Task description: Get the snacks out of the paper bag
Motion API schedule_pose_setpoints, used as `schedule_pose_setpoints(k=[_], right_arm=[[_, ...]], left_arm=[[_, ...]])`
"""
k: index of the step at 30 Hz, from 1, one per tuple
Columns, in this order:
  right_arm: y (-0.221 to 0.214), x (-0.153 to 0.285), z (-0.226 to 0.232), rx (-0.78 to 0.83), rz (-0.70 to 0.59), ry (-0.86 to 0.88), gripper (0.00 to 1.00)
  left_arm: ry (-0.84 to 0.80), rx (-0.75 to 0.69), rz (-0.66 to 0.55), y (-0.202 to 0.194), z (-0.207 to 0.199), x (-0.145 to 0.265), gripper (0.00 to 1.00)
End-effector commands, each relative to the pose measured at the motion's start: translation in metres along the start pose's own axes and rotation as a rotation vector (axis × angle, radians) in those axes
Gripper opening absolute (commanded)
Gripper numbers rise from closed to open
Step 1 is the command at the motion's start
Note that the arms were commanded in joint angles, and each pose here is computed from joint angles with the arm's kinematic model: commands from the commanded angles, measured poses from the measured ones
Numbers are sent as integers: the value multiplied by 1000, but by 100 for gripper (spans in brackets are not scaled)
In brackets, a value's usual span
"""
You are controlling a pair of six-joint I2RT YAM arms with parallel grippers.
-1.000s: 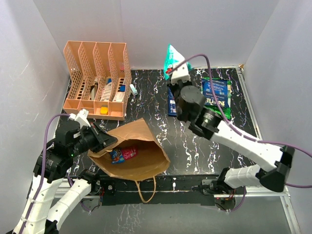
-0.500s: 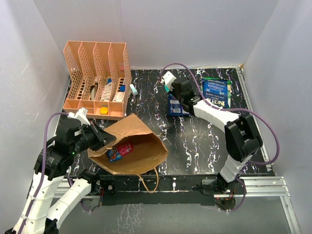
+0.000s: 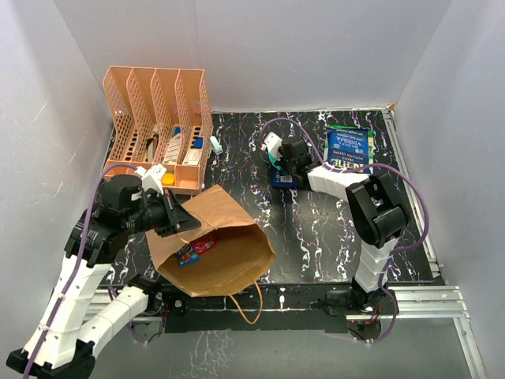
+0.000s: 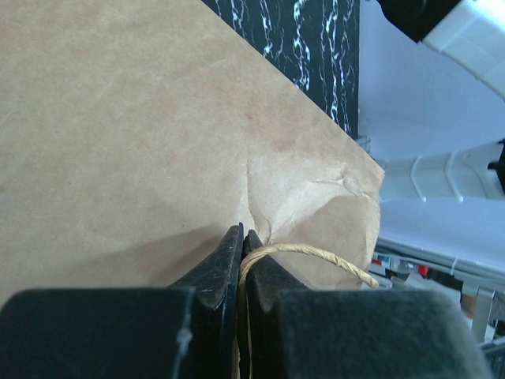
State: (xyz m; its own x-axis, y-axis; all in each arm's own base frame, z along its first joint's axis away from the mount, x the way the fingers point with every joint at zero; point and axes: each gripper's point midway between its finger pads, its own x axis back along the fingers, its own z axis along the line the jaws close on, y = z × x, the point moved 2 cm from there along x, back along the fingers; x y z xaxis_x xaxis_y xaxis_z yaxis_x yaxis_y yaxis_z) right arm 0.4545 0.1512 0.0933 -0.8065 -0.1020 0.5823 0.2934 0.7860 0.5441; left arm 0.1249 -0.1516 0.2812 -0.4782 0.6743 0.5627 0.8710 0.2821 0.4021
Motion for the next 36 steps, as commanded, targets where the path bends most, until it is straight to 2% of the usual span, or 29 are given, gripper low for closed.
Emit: schedule_pose_setpoints(k=[1,4,9,13,16,20,23,29,33,36], right_arm=[[-1,-6,-5,-78,-18,-74,7],[-8,-2,8,-94,-12,-23,9],[-17,6,25,-164,14,53,25],[0,17,22,-224,-24,89,35],[23,39,4,-279,-65,87,50],[45,76,-20,-330,-151,64,58],[52,113,-24,-379,-207,103,69],[43,181,13,-567,-294,309,70],[42,229,57,-725,-368,549,71],[56,270,80,-780,-462,687,72]], left_arm=[[-32,-23,72,-21,1,8,0],[-23,-20,57,-25,5,13,0],[-17,-5,47,-33,10,16,0],[-13,-5,7,-32,12,19,0],[-10,0,-15,-32,14,21,0],[-6,-7,-40,-33,18,22,0],[-18,3,-74,-34,19,24,0],[-56,24,-85,-39,19,23,0],[-92,30,-94,-41,17,22,0],[-126,29,-94,-39,10,21,0]])
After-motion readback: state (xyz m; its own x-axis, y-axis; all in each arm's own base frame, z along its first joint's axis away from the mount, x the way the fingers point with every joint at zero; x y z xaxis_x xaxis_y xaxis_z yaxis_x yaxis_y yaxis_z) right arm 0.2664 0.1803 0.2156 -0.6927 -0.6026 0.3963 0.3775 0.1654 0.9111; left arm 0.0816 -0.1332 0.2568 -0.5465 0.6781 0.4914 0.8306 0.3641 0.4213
